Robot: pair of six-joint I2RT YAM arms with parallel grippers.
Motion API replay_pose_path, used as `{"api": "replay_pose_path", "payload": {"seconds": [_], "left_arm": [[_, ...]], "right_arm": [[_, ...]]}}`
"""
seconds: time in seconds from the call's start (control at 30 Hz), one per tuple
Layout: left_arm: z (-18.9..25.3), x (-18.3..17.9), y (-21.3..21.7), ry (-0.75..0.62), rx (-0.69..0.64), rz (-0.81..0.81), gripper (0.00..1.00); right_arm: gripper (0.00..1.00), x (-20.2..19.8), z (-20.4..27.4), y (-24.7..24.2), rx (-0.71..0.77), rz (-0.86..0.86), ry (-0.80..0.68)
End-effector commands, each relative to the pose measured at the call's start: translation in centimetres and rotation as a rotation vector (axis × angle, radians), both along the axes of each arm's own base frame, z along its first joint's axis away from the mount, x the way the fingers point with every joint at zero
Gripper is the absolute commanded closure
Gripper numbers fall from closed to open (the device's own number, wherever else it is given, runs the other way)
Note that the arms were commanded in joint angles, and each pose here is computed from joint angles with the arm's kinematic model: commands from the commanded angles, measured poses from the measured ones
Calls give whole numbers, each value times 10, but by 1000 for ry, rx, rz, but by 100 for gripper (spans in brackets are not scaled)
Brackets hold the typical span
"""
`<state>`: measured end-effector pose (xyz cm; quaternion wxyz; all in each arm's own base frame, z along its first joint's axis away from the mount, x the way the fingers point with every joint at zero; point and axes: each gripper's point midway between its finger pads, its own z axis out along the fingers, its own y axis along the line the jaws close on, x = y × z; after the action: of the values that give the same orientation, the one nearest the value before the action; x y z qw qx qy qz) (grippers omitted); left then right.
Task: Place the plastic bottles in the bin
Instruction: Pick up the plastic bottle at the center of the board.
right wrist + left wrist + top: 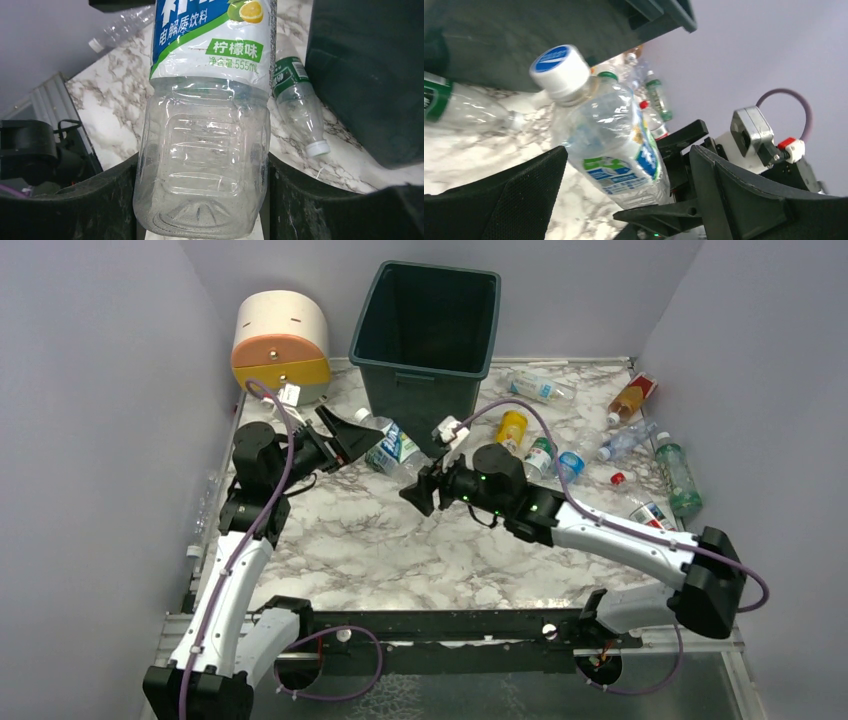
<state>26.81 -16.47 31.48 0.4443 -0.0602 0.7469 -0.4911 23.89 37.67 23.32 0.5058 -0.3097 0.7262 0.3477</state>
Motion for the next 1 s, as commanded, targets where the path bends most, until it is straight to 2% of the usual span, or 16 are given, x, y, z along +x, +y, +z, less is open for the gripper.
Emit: {"api": "replay_pose_path", "payload": {"seconds": [0.0, 0.2, 0.4, 0.7, 0.97], "left_arm": [[53, -11, -11, 16, -226, -45, 1], [66, -10, -7, 36, -239, -4, 1], [51, -7, -6, 71, -245, 11, 1], [30, -9, 0, 108, -163, 50, 1], [15, 5, 0, 123, -183, 74, 1]], "right_arm": [[44, -6, 14, -21, 3, -49, 15], [43, -10, 32, -23, 24, -35, -6], [43, -13, 47, -18, 61, -8, -13], [43, -5, 58, -8, 64, -14, -27], [43, -14, 64, 8, 98, 67, -1]]}}
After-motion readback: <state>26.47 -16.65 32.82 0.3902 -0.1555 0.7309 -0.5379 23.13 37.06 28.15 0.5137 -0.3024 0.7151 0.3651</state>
